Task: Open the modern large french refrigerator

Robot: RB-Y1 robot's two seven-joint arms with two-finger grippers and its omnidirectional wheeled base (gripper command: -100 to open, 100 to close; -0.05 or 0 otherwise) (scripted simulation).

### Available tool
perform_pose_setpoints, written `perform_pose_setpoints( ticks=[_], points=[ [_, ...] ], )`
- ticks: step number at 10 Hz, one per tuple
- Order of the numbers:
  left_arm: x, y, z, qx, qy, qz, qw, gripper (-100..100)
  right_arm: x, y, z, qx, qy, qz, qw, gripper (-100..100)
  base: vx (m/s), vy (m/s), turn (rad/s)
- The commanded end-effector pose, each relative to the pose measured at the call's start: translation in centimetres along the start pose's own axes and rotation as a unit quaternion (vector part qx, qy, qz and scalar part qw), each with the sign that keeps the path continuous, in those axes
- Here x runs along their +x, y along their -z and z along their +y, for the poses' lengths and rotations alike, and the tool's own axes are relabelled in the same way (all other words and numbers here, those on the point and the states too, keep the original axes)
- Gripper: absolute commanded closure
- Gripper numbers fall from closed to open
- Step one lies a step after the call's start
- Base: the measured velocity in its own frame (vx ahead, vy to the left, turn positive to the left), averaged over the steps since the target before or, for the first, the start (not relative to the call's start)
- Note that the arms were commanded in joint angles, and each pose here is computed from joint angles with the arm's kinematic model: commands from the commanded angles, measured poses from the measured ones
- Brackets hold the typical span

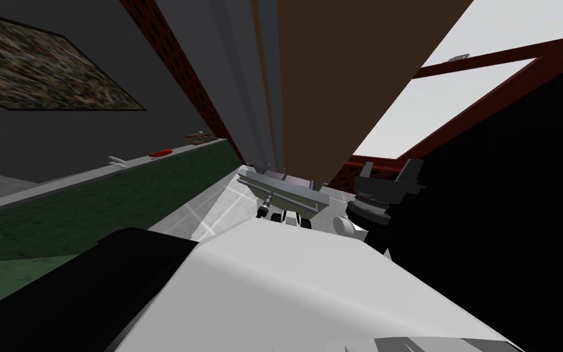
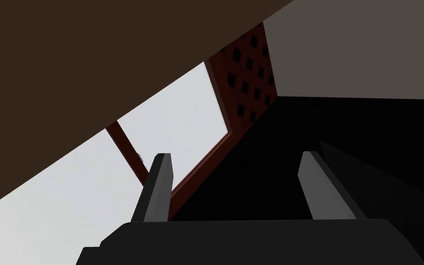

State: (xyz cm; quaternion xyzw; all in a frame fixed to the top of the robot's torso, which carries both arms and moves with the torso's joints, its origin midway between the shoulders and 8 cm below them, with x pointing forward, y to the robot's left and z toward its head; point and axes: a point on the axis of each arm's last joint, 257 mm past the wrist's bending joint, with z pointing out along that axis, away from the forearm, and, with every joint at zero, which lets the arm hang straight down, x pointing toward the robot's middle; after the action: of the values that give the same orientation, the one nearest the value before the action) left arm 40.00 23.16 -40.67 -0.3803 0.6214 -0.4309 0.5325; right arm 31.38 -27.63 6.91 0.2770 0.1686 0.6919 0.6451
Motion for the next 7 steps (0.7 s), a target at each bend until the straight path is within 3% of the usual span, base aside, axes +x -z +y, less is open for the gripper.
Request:
perform_pose_setpoints(
  ticks=[1,6,7],
  points=[
    [-0.1,0.4,-0.5,0.009,-0.001,0.002,1.0000,100,0.0,0.0,0.0,0.000,0.000,0.000,1.0000,0,-0.208,0.030,0.045],
    [-0.2,1.3,-1.0,0.017,-0.002,0.006,0.9998,100,0.0,0.0,0.0,0.000,0.000,0.000,1.0000,0,-0.170,0.046,-0.004],
    [-1.3,-0.4,-1.6,0.012,-0.001,0.004,0.9999,-100,0.0,0.0,0.0,0.000,0.000,0.000,1.0000,0,-0.141,0.031,-0.020]
  ],
)
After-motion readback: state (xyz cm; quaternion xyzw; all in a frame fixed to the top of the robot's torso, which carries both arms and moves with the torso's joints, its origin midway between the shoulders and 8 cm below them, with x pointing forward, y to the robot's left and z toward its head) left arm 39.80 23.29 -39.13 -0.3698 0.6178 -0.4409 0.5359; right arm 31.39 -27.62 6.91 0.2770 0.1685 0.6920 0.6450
